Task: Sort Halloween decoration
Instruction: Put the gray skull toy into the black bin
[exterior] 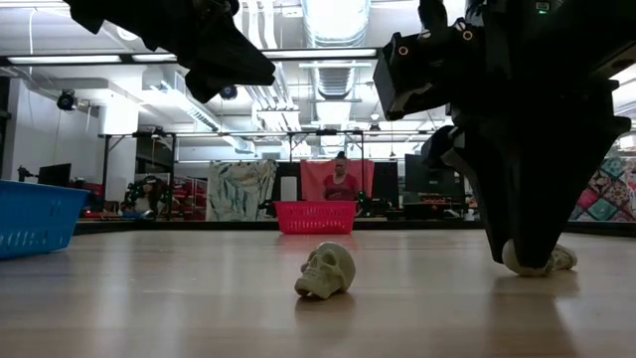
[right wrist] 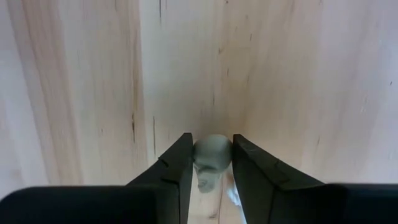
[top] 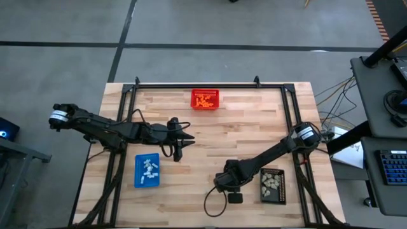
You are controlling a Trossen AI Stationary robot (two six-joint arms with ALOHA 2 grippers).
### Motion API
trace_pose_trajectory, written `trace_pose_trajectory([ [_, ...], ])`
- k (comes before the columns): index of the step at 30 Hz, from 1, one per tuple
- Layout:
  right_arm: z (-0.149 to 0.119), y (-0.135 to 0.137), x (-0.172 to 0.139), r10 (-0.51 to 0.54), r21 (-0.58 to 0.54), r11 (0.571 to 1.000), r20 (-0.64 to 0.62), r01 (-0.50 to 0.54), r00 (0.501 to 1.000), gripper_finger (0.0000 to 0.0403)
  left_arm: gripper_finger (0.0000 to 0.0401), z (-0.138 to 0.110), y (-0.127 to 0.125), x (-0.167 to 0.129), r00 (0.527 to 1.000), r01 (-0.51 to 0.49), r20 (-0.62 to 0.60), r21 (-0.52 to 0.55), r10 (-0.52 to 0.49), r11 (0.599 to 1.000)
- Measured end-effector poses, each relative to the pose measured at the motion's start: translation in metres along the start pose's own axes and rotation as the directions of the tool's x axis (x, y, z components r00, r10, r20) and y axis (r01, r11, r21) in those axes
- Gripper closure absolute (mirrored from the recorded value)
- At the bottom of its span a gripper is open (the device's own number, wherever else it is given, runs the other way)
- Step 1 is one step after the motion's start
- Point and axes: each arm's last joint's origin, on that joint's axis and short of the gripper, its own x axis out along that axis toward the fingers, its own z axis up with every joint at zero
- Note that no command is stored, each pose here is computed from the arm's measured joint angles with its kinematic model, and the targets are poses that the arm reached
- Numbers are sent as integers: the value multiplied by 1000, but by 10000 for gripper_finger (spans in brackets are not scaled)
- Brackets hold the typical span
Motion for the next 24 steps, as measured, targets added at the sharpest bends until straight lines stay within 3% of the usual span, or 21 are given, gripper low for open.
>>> trace_pose_trajectory([
  [6, 2, -2, -16, 12, 9, 1000, 30, -12, 999, 317, 327, 0, 0, 0, 1000, 0, 0, 0, 0, 1000],
  [16, -6, -8, -31, -5, 36, 999, -30, 6, 1000, 322, 327, 0, 0, 0, 1000, 0, 0, 0, 0, 1000],
  [24, -29, -1, -64, 7, 62, 998, -102, 0, 995, 321, 327, 0, 0, 0, 1000, 2, -1, 3, -2, 1000],
])
